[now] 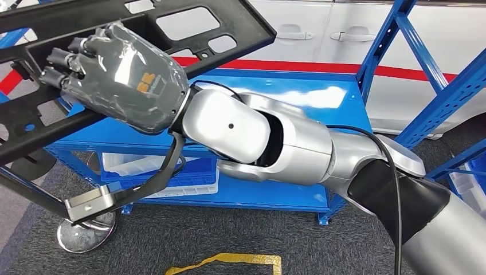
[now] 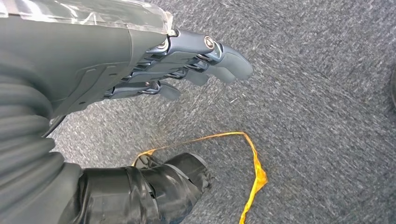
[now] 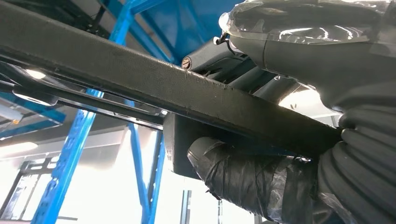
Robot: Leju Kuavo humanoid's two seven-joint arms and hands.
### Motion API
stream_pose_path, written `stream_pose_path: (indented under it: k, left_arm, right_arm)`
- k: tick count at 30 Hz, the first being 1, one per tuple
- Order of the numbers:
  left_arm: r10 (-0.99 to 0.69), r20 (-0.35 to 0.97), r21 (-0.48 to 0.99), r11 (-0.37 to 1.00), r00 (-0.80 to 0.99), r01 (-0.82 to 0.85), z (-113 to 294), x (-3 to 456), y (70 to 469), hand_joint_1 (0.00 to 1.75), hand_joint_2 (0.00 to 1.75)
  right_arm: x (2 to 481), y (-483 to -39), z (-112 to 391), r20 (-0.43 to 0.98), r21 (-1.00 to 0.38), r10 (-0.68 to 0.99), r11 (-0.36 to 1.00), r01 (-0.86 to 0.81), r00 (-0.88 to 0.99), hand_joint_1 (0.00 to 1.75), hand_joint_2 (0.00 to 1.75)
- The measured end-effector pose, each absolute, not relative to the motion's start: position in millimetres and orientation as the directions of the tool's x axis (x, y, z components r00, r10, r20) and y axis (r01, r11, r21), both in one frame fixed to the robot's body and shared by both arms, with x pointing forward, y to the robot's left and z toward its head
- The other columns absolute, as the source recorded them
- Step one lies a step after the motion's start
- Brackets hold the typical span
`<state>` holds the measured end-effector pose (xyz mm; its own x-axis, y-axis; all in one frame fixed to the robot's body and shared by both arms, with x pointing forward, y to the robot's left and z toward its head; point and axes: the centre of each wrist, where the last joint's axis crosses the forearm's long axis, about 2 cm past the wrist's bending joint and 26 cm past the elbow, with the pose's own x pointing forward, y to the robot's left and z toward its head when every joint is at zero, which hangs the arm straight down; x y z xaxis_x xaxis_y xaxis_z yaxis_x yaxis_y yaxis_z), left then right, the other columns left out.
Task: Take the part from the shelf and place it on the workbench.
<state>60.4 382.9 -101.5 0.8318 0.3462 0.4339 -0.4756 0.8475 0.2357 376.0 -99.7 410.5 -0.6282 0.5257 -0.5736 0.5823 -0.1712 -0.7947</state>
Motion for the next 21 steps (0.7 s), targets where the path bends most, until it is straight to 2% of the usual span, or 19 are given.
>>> stream_pose_path:
  k: [21]
  left_arm:
    - [0.331, 0.446, 0.244, 0.849, 0.831, -0.469, -101.0, 61.4, 384.9, 0.00, 1.75]
  right_arm:
    - [376.1, -113.8, 410.6, -0.574, -0.791, 0.552, -0.182, 0.585, -0.604, 1.75, 1.75]
